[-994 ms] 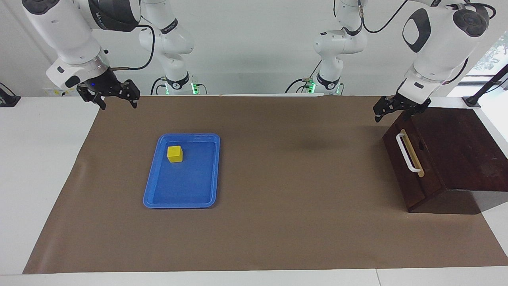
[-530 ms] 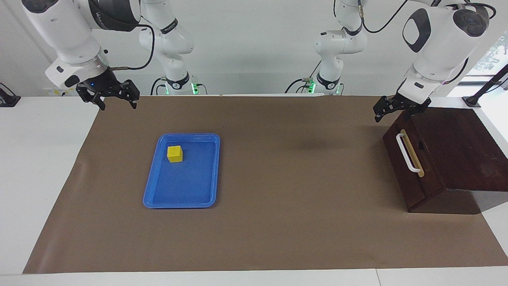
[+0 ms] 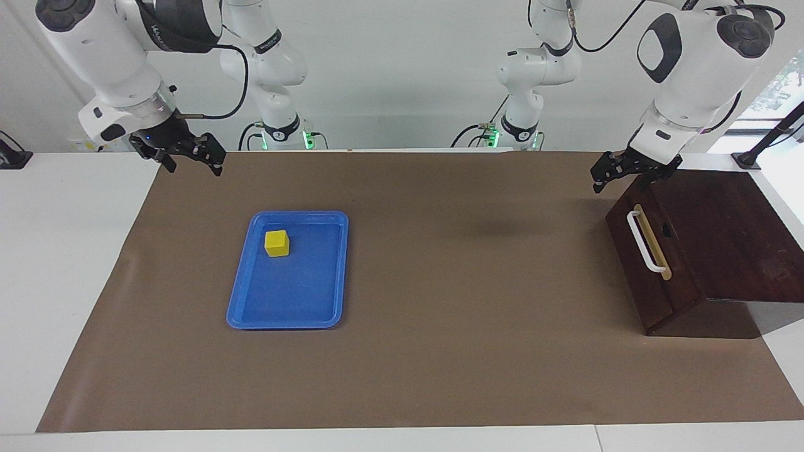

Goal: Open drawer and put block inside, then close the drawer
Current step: 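Move the right gripper over the yellow block while the left gripper reaches the drawer handle, then pull the drawer open with the left gripper while the right gripper lowers, then grasp the yellow block in the blue tray with the right gripper, then carry the block toward the left gripper while the left gripper approaches, then grasp the block with the left gripper and open the right gripper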

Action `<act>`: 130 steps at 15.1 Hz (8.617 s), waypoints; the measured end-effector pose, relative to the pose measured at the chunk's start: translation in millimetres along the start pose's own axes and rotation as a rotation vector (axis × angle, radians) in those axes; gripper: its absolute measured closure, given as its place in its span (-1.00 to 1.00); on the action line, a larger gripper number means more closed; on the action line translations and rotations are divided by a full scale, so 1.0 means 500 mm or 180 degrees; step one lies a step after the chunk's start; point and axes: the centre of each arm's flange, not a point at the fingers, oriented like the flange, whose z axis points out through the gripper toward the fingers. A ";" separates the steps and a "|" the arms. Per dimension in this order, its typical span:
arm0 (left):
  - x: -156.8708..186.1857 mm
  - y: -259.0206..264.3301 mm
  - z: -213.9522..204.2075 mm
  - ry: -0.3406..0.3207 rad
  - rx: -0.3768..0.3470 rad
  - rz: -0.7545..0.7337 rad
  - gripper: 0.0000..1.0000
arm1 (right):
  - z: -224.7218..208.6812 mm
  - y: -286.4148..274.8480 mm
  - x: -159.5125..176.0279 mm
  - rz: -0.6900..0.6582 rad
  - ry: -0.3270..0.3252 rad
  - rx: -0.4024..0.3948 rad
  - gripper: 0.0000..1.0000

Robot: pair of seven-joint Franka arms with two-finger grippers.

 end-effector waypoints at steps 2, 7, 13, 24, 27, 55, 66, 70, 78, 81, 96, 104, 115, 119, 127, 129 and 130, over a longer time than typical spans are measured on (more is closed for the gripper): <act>0.000 0.000 0.000 0.0000 0.0000 0.0000 -1.00 | 0.043 0.002 -0.001 0.0609 -0.0225 0.0204 -1.00; 0.000 0.002 0.000 0.0000 0.0000 0.0006 -1.00 | 0.189 0.032 0.021 0.2158 -0.0812 0.0767 -1.00; 0.014 0.009 0.002 0.0189 0.0316 0.0092 -1.00 | 0.351 0.075 0.045 0.3177 -0.1381 0.1159 -1.00; 0.098 0.031 0.276 0.0246 0.1446 0.0842 -1.00 | 0.520 0.104 0.054 0.3391 -0.1635 0.1494 -1.00; 0.097 0.018 0.291 0.0306 0.1436 0.0705 -1.00 | 0.563 0.112 0.072 0.3389 -0.1643 0.1641 -1.00; 0.068 0.093 0.377 0.0308 0.1436 0.0607 -1.00 | 0.605 0.075 0.089 0.3263 -0.1505 0.1678 -1.00; 0.039 0.258 0.350 0.0222 0.1249 0.0782 -1.00 | 0.606 0.079 0.093 0.3290 -0.1450 0.1688 -0.10; 0.037 0.261 0.345 0.0190 0.1263 0.0777 -1.00 | 0.604 0.077 0.094 0.3283 -0.1442 0.1691 -0.10; 0.061 0.276 0.163 0.0189 0.0799 0.0297 -1.00 | 0.371 -0.098 0.128 0.3025 -0.1505 0.1701 -0.10; 0.055 0.285 0.087 0.0235 0.0436 -0.0282 -1.00 | 0.252 -0.240 0.091 0.3108 -0.1550 0.1635 -0.10; 0.055 0.362 0.009 0.0115 -0.0281 -0.4312 -1.00 | 0.199 -0.718 -0.179 0.3358 -0.1733 0.1750 -0.10; 0.017 0.498 0.032 0.0039 -0.0243 -0.4819 -1.00 | 0.194 -0.744 -0.184 0.3632 -0.1703 0.1922 -0.10; -0.019 0.568 0.036 0.0025 -0.0219 -0.4922 -0.98 | 0.199 -0.744 -0.178 0.3671 -0.1689 0.1940 -0.10; -0.028 0.585 0.037 0.0043 -0.0206 -0.4939 -0.95 | 0.197 -0.741 -0.173 0.3681 -0.1684 0.1952 -0.10; -0.038 0.602 0.038 0.0040 -0.0198 -0.4923 -0.61 | 0.191 -0.741 -0.172 0.3677 -0.1682 0.1970 -0.10; -0.040 0.606 0.038 0.0039 -0.0195 -0.4916 -0.51 | 0.191 -0.740 -0.171 0.3679 -0.1681 0.1971 -0.10; -0.042 0.607 0.039 0.0034 -0.0186 -0.4915 -0.39 | 0.191 -0.740 -0.169 0.3685 -0.1676 0.1981 -0.10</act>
